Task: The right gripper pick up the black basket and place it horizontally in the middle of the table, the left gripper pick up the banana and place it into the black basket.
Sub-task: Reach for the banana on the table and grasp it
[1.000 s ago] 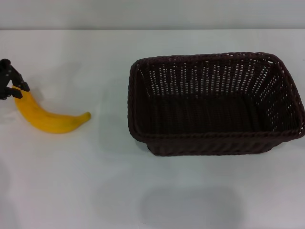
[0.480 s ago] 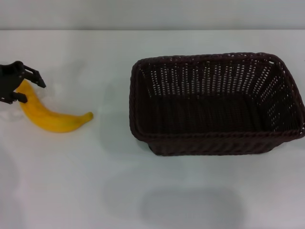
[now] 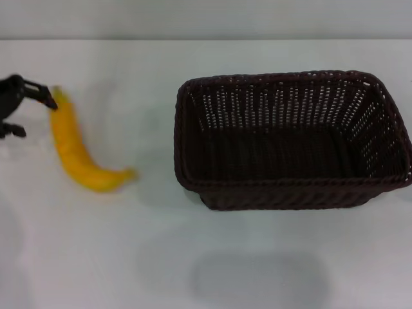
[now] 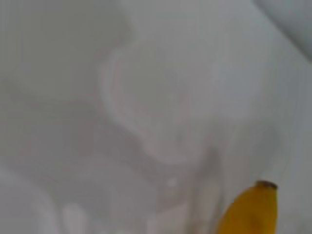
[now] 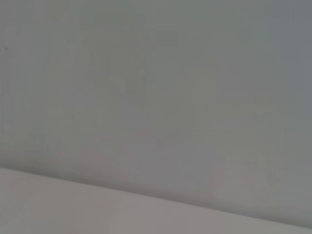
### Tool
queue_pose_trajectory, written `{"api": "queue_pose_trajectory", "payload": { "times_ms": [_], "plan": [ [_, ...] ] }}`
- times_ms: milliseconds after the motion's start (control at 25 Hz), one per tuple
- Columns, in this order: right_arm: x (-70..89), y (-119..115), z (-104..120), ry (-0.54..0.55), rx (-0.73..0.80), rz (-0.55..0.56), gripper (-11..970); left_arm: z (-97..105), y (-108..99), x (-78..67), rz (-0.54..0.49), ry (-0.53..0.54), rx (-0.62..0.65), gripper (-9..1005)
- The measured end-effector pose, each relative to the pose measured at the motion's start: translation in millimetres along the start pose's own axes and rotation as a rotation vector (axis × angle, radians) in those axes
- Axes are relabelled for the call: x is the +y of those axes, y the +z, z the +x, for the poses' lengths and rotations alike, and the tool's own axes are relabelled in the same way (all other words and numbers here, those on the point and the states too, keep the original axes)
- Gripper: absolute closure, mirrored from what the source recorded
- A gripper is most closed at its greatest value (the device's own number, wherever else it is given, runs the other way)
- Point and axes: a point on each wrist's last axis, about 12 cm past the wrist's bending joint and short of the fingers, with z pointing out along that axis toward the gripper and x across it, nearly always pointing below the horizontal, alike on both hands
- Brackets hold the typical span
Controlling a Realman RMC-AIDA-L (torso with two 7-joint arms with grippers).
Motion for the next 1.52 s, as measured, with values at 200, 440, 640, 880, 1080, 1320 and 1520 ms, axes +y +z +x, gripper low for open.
{"api": "queue_pose_trajectory", "payload": {
  "times_ms": [200, 440, 640, 880, 1080, 1320, 1520],
  "plan": [
    [0.0, 0.0, 0.4, -0.005, 0.001, 0.004, 256, -5.4, -13.3, -1.9, 0.005, -0.005, -0.012, 154],
    [1.9, 1.2, 0.2, -0.002, 0.000, 0.002, 256, -3.1, -7.7, -3.6, 0.020, 0.040, -0.014, 158],
    [5.4, 1.4, 0.9, 0.005, -0.003, -0.009, 256, 2.4, 7.2, -9.7, 0.041, 0.073, 0.006, 161],
    [6.9, 2.2, 0.5, 0.006, -0.005, -0.016, 256, 13.4, 25.6, -18.3, 0.024, 0.097, 0.062, 165],
    [6.8, 2.2, 0.2, 0.006, -0.008, -0.016, 256, 17.3, 32.5, -21.4, 0.005, 0.111, 0.071, 168],
    [6.5, 1.9, 0.4, 0.007, -0.008, -0.015, 256, 22.5, 45.0, -26.9, -0.002, 0.128, 0.066, 172],
    [7.8, 1.2, 2.0, 0.015, -0.003, -0.015, 256, 24.8, 54.1, -32.4, -0.006, 0.141, 0.056, 176]
  ]
}}
